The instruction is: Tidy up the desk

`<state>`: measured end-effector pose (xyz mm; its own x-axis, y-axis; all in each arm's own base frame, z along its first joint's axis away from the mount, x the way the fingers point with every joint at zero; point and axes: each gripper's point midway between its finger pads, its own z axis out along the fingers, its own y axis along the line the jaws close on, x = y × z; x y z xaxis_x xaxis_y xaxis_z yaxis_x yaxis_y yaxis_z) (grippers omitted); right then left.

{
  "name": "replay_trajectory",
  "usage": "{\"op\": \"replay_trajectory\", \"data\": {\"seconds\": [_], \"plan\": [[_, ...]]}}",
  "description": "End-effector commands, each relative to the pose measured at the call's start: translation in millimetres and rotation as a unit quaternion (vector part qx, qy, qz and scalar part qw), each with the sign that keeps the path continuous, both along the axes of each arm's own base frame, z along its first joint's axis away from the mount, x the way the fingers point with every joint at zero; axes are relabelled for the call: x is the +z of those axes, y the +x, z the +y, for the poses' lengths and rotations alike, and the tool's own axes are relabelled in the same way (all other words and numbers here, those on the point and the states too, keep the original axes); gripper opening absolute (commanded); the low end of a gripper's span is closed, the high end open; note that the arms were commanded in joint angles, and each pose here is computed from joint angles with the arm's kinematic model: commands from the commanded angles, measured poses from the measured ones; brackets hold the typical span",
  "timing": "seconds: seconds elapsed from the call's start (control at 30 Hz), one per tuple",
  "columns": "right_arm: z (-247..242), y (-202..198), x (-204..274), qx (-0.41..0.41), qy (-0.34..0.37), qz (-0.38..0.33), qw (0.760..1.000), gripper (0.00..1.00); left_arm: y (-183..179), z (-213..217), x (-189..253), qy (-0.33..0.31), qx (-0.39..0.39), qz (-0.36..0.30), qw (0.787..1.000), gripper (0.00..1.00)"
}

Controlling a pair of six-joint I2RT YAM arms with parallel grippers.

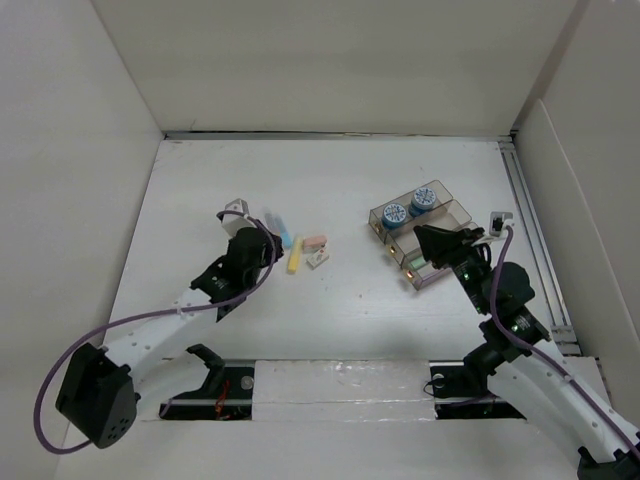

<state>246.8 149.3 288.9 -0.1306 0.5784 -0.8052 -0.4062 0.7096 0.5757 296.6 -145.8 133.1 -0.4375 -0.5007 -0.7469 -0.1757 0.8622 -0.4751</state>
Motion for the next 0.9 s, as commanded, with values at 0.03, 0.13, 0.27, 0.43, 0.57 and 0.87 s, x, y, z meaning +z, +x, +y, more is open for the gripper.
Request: {"op": "replay_trajectory", "data": {"seconds": [0.03,0.13,0.27,0.43,0.57,0.87], "plan": [[-8.2,-3.2,34.5,-0.014,0.03,-0.036,0.999,0.37,-5.2,-36.4,48.6,-0.063,-0.102,-0.074,0.99,0.0],[-16.5,-9.7,40.9,-0.024,0.037,-0.046,0.998,0.36,-9.2,-64.5,79.6,-0.101,-0.18,-0.133,0.969,0.0],[-32.0,-23.9,52.6,-0.041,0.061,-0.072,0.995,0.14,-10.6,-109.9,86.5,-0.122,-0.278,-0.139,0.943,0.0],[-44.2,-30.6,54.1,-0.061,0.076,-0.084,0.992,0.0,-29.0,-193.8,108.3,-0.065,-0.353,-0.175,0.917,0.0],[-45.8,-31.0,53.8,-0.064,0.074,-0.076,0.992,0.03,-30.8,-256.9,110.3,-0.057,-0.429,-0.187,0.882,0.0],[-63.3,-36.1,57.3,-0.097,0.093,-0.084,0.987,0.22,-31.2,-359.0,73.5,-0.065,-0.586,-0.154,0.793,0.0]]}}
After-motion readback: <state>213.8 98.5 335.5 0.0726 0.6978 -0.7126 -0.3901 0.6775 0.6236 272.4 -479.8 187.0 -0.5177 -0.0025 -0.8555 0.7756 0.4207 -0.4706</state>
